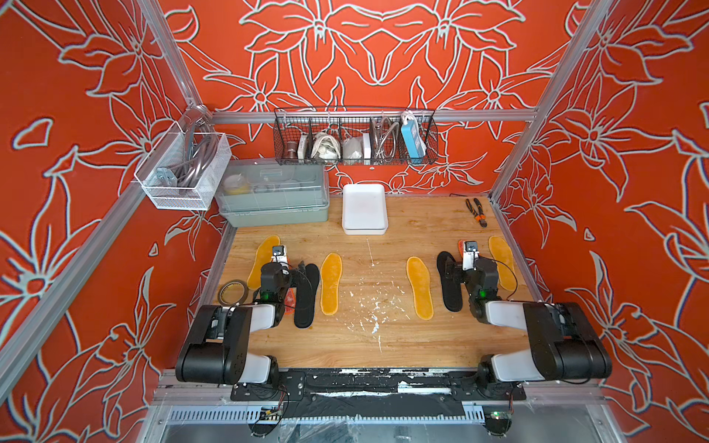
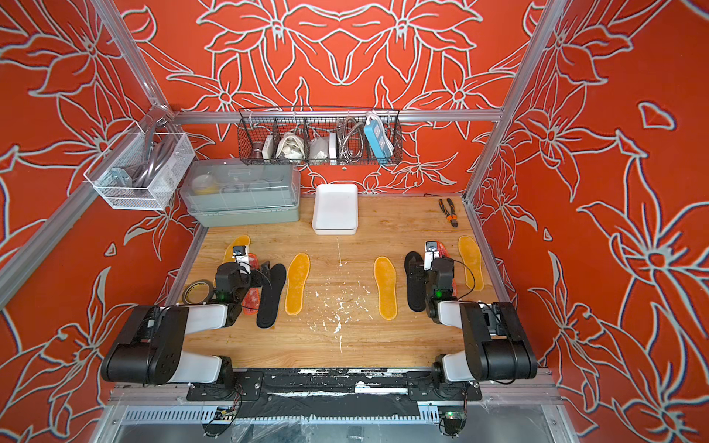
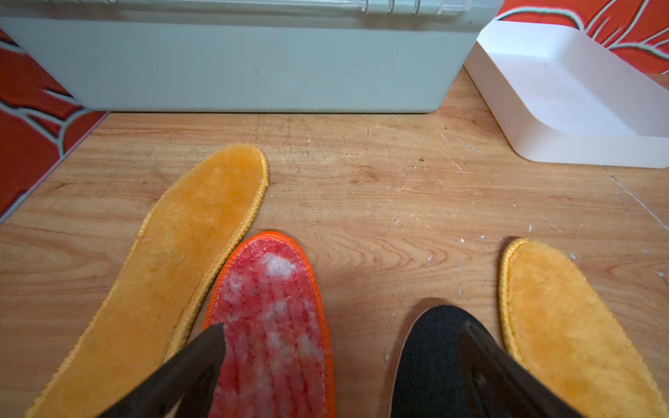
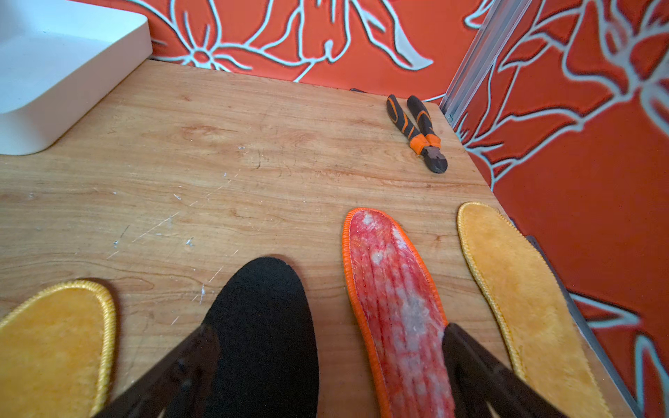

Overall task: Put the insoles into the storage box
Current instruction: Pick up the storage box at the center of the board.

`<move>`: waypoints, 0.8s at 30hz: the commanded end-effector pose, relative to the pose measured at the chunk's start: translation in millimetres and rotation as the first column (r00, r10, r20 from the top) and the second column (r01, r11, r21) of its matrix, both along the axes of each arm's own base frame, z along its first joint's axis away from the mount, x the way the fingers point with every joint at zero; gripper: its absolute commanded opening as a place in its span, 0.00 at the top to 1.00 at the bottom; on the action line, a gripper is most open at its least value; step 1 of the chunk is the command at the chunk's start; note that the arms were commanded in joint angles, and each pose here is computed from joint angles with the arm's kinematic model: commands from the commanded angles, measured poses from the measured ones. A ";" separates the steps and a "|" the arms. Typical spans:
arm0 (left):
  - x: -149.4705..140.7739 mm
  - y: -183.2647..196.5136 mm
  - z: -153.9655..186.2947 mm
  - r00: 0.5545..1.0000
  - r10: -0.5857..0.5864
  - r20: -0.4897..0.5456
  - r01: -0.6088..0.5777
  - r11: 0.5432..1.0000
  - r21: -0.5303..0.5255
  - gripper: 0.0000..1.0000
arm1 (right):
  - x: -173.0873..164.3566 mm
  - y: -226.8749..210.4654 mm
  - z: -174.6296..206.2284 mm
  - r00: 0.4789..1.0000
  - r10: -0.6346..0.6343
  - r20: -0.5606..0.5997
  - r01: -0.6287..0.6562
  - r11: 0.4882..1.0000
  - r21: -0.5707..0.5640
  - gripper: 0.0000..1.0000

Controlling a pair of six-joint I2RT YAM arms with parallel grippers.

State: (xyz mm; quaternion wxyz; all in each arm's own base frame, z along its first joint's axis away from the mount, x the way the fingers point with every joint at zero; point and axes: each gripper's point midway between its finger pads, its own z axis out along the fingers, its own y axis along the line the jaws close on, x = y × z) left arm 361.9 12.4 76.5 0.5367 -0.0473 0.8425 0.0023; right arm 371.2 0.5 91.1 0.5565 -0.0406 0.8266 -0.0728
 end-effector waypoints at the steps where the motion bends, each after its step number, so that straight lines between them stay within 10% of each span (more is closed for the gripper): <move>1: 6.0 1.1 7.8 1.000 0.001 0.020 -0.001 1.000 -0.009 0.01 | 1.5 -1.6 2.0 1.000 -0.001 -0.001 0.001 1.000 0.007 0.00; 10: 4.4 8.8 39.6 0.993 0.091 -0.070 -0.091 0.996 0.004 0.01 | -1.4 -19.8 49.1 0.993 -0.120 0.001 0.120 0.993 0.020 0.01; 14: 1.5 -15.8 97.4 0.992 0.044 0.114 -0.017 0.973 -0.231 0.01 | -14.0 5.4 120.9 0.990 -0.058 0.127 0.020 0.960 0.280 0.00; 16: 6.5 -42.1 127.4 0.982 -0.053 0.181 0.111 0.938 -0.328 0.01 | -16.4 2.2 128.0 0.967 -0.189 0.168 0.062 0.821 0.567 0.00; 19: 22.6 -80.4 151.8 0.977 -0.161 0.138 0.200 0.916 -0.348 0.01 | 7.9 70.4 142.2 0.980 0.167 0.105 -0.196 0.784 0.590 0.00; 24: 60.3 -138.8 140.7 0.942 -0.334 -0.009 0.303 0.865 -0.399 0.09 | 49.5 134.5 111.7 0.934 0.312 -0.174 -0.201 0.862 0.465 0.07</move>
